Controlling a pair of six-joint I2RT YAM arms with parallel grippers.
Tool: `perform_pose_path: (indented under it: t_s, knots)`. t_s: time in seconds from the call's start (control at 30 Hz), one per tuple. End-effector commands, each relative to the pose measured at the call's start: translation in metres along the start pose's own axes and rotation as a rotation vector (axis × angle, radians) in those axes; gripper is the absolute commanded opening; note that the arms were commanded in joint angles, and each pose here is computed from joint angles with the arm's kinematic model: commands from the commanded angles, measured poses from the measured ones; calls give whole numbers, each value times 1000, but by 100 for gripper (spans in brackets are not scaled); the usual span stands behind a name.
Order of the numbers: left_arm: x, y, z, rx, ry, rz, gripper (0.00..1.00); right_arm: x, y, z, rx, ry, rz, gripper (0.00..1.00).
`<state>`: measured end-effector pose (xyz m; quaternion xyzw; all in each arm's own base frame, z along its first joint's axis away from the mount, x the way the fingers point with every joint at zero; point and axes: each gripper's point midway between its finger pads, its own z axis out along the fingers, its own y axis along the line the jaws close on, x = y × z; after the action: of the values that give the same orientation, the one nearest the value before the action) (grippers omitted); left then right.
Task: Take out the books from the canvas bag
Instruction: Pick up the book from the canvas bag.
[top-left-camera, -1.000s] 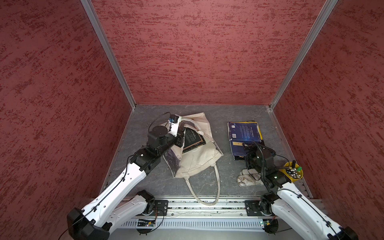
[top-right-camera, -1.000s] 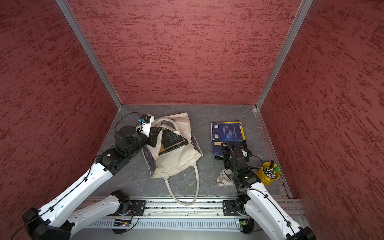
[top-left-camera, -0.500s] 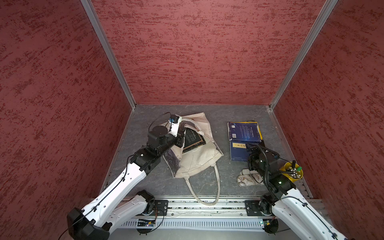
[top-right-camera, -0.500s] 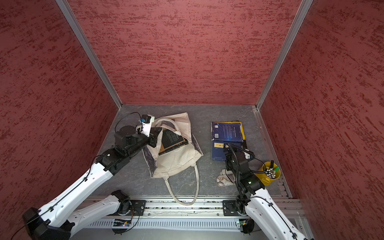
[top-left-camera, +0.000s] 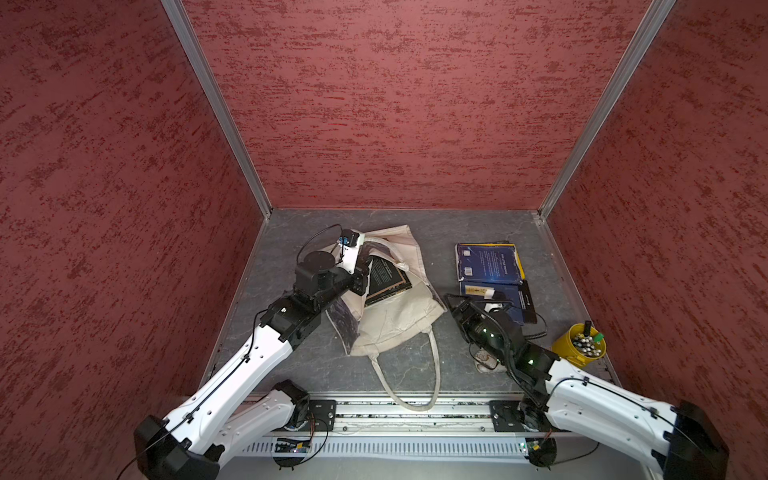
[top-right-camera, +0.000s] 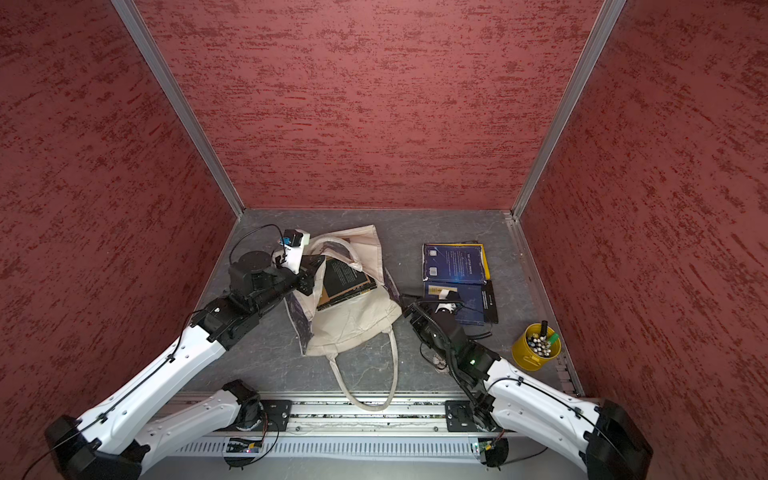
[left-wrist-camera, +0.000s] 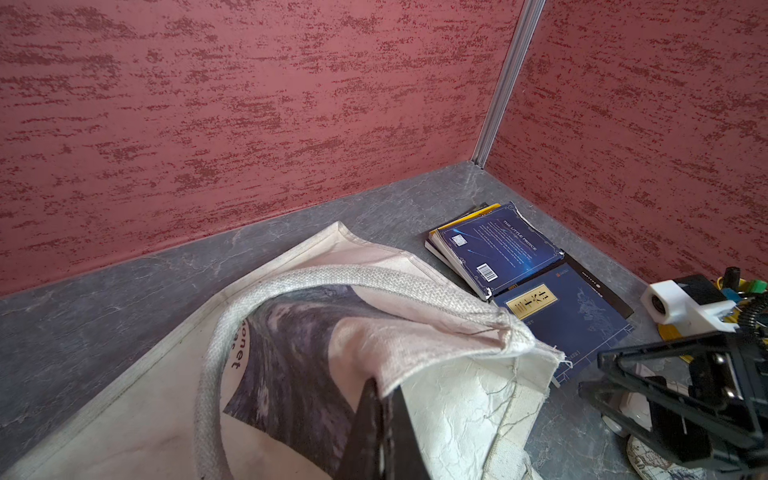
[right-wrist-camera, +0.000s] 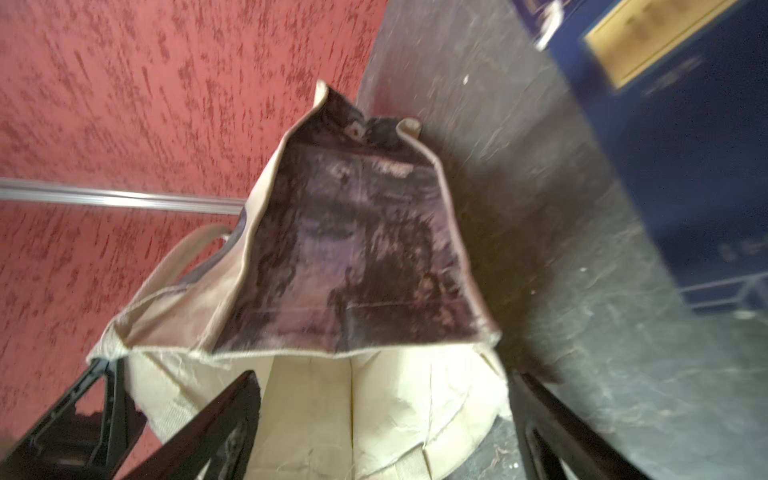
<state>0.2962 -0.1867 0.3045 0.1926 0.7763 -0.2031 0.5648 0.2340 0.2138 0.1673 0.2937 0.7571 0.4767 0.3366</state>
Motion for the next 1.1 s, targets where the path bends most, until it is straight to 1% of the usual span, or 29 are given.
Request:
perform_pose_path:
  t_s: [0.0,0.13,0.3,0.43,0.57,0.6,0.63,0.7,0.87,1.0,1.07]
  knots:
    - [-16,0,-2,2,-47,10,0,0,37,1,-94,-97,-9,94]
    - [-17,1,-3,-4,-53,6,0,38,50,13,-141,-32,-37,94]
    - [-17,1,-3,-8,-55,7,0,69,67,22,-164,-8,-78,94]
    - [-18,2,-4,-9,-61,5,0,93,70,31,-182,22,-81,94]
    - [-19,1,-4,-6,-65,5,0,126,72,51,-179,96,-115,93]
    - [-18,1,-4,-6,-64,5,0,130,74,54,-186,104,-110,93]
    - [-18,1,-4,-8,-65,5,0,136,65,61,-173,109,-119,93]
    - [-19,2,-5,-10,-69,5,0,139,61,67,-176,103,-118,93]
    - [-19,1,-5,-7,-70,5,0,151,65,87,-149,102,-183,91]
    - [-20,0,-7,-5,-75,6,0,160,53,111,-128,165,-172,89]
    - [-20,0,-8,-2,-80,9,0,163,46,121,-121,195,-148,86]
